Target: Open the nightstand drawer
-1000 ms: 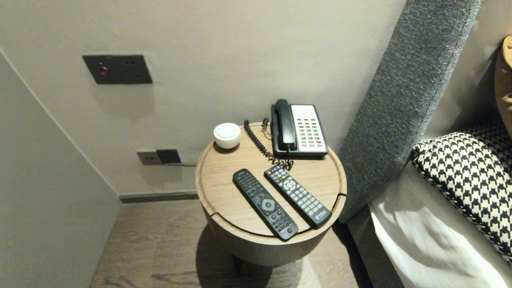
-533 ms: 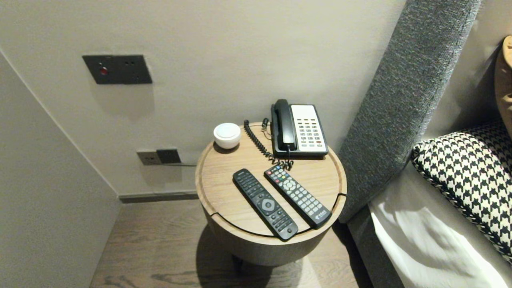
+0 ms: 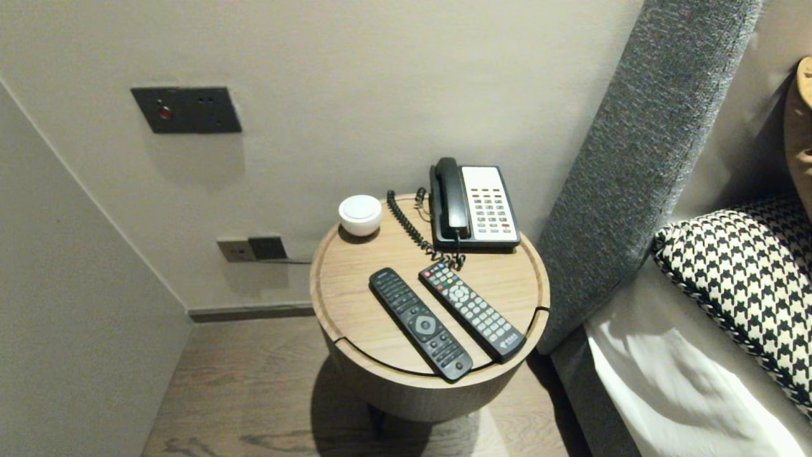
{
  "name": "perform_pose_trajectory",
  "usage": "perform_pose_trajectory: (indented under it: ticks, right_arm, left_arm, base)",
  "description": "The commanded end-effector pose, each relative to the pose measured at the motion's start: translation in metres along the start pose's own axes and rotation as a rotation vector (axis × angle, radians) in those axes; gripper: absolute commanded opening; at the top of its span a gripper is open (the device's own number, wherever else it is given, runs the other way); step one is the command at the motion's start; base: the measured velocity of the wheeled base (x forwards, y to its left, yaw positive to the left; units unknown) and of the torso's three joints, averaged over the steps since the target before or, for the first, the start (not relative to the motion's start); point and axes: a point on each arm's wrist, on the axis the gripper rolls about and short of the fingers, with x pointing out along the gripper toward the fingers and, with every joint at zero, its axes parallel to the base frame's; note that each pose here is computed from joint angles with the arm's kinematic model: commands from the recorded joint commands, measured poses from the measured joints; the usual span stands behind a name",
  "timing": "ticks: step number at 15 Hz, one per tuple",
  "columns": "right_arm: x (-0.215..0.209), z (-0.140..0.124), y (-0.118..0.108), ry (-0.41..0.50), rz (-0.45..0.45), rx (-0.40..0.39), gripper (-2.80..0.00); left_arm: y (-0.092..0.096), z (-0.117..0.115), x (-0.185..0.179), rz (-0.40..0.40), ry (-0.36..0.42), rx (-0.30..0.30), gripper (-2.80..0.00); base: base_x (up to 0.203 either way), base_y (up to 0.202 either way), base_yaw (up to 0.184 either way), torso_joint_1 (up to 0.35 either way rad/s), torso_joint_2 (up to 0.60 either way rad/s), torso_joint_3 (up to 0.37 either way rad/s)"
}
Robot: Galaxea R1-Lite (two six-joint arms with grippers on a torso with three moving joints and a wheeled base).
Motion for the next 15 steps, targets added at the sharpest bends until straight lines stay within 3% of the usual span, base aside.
perform_pose_trajectory:
  ticks: [1,4,7,11,15]
  right_arm:
    - [0.05,0.034,-0.002,0.173,-0.003,0.011,-2.8]
    - [0.104,0.072,-0.003,0.298,-0.002,0.038,-2.8]
    - [0.153,0.109,0.005,0.438,0.038,0.168,-2.8]
    - [0.21,0.093,0.023,0.71,0.03,0.292,-2.8]
    - [0.232,0.069,0.033,0.864,0.019,0.281,-2.8]
  left_arm:
    - [0.0,0.0,0.0,0.001,0.0,0.0,-2.8]
    - [0.0,0.0,0.0,0.001,0.0,0.0,-2.8]
    - [0.0,0.0,0.0,0.001,0.0,0.0,-2.8]
    - [0.0,0.0,0.0,0.001,0.0,0.0,-2.8]
    - [0.0,0.0,0.0,0.001,0.0,0.0,-2.8]
  base:
    - [0.0,0.0,0.0,0.0,0.0,0.0]
    - [0.0,0.0,0.0,0.0,0.0,0.0]
    - [0.0,0.0,0.0,0.0,0.0,0.0]
    - [0.0,0.0,0.0,0.0,0.0,0.0]
    - [0.0,0.0,0.0,0.0,0.0,0.0]
